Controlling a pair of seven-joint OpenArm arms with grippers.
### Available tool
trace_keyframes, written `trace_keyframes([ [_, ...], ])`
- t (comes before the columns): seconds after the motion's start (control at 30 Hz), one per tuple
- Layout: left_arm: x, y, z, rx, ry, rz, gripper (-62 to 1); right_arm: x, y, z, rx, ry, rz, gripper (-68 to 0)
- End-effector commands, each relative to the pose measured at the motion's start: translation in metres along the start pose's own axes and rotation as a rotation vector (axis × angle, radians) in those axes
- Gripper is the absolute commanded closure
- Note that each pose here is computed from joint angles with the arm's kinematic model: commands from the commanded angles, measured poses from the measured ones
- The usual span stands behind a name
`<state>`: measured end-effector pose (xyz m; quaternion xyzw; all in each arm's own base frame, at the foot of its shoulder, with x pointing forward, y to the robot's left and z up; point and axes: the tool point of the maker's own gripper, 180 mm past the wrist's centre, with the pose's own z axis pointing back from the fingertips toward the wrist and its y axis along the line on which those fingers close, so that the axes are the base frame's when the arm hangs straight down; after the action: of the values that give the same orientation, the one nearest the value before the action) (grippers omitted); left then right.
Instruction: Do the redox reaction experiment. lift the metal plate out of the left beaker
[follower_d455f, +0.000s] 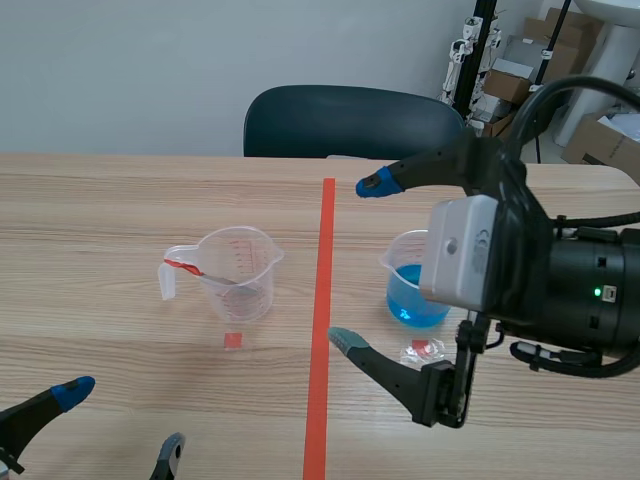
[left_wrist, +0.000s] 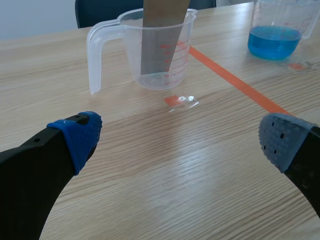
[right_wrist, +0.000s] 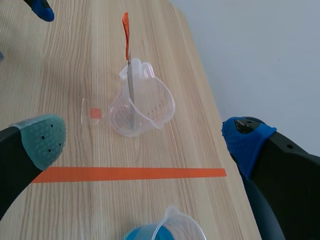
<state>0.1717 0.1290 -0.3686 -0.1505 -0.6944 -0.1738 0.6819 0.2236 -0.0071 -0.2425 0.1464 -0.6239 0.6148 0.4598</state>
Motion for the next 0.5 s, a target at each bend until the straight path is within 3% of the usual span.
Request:
trace_keyframes([
  [0.0, 0.011, 0.006, -0.001, 0.016, -0.047, -0.019, -62.3, 0.003, -0.01, -0.003, -0.033, -0.034, 0.017, -67.9],
  [0.13, 0.02, 0.016, 0.001, 0.042, -0.091, -0.075, -62.3, -0.006, -0.012, -0.009, -0.046, -0.061, 0.018, -67.9],
  [0.47, 0.026, 0.007, -0.002, 0.059, -0.138, -0.051, -62.3, -0.021, -0.024, -0.031, -0.108, -0.078, -0.019, -67.9],
])
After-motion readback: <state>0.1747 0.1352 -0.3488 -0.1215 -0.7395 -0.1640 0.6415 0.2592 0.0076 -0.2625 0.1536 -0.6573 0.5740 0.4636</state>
